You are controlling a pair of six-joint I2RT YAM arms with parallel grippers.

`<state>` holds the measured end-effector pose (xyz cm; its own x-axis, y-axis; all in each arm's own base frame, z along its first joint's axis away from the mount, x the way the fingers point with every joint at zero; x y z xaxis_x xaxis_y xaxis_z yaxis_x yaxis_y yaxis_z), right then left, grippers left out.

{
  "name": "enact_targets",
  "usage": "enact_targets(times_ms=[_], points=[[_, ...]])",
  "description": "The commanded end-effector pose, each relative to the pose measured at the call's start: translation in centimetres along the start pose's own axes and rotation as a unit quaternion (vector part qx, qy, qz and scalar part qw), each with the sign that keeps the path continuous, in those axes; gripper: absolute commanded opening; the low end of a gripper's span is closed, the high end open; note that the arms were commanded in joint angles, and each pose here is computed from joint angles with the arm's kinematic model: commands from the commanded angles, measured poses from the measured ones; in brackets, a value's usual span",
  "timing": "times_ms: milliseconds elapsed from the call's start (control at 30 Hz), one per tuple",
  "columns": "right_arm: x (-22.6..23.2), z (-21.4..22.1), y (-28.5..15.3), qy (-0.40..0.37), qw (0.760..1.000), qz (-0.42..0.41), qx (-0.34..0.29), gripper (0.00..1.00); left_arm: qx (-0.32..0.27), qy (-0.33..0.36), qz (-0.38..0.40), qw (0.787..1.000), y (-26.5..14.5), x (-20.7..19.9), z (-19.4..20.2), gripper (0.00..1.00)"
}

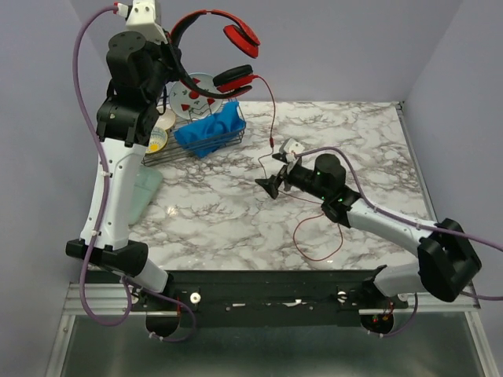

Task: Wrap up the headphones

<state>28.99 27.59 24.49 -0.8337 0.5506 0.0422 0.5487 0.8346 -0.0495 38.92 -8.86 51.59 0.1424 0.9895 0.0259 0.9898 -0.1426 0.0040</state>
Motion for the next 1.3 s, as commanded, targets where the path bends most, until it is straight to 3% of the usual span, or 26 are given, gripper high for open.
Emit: enact_targets(times_ms=[0, 233, 300, 467, 633, 833, 867, 967, 1033, 1267], points=[[-0.8, 0.3, 2.4, 0.002, 0.998, 0.048, -0.029, 1.0, -0.036, -0.028, 0.013, 0.999, -2.2, -0.1, -3.4, 0.0], [-3.5, 7.0, 3.2, 0.004, 0.989, 0.127, 0.082, 0.93, -0.047, -0.035, 0.019, 0.998, -3.4, -0.2, -4.6, 0.0], [-3.5, 8.3, 3.3, 0.015, 0.986, 0.126, 0.104, 0.84, -0.057, -0.04, 0.019, 0.997, -3.8, 0.0, -5.4, 0.0], [-2.7, 11.5, 3.0, 0.024, 0.982, 0.121, 0.141, 0.78, -0.071, -0.047, 0.02, 0.996, -4.3, 0.1, -6.5, 0.0], [-2.6, 13.5, 2.1, 0.033, 0.977, 0.129, 0.166, 0.58, -0.07, -0.047, 0.019, 0.996, -4.1, 0.2, -6.5, 0.0], [-2.4, 15.7, 0.9, 0.038, 0.965, 0.145, 0.217, 0.22, -0.059, -0.062, 0.016, 0.996, -3.2, 0.6, -5.6, 0.0], [-2.3, 15.7, 0.8, 0.039, 0.961, 0.151, 0.229, 0.12, -0.047, -0.061, 0.012, 0.997, -2.5, 0.7, -4.5, 0.0], [-1.3, 14.7, 0.4, 0.011, 0.944, 0.168, 0.284, 0.01, -0.016, -0.047, -0.013, 0.999, -0.1, 1.3, -1.4, 0.0], [-0.1, 13.8, -0.8, -0.03, 0.929, 0.182, 0.321, 0.01, -0.013, -0.019, -0.039, 0.999, 1.4, 2.1, 0.1, 0.0], [-2.2, 3.6, -7.4, -0.123, 0.891, 0.306, 0.312, 0.01, 0.059, 0.107, -0.078, 0.989, 6.1, 3.7, 9.5, 0.0]])
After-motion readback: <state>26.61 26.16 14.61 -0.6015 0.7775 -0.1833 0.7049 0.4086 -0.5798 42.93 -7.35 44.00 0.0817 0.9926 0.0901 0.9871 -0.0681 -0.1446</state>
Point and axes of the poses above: each gripper's point midway between its finger pads, its own y axis out along the fingers, its own x axis along the line the jaws close on, z = x × y, the point moved 4 cm from there along -y, back along the fingers, and after that the axes turned 12 degrees about y, right-handed, at the moved point
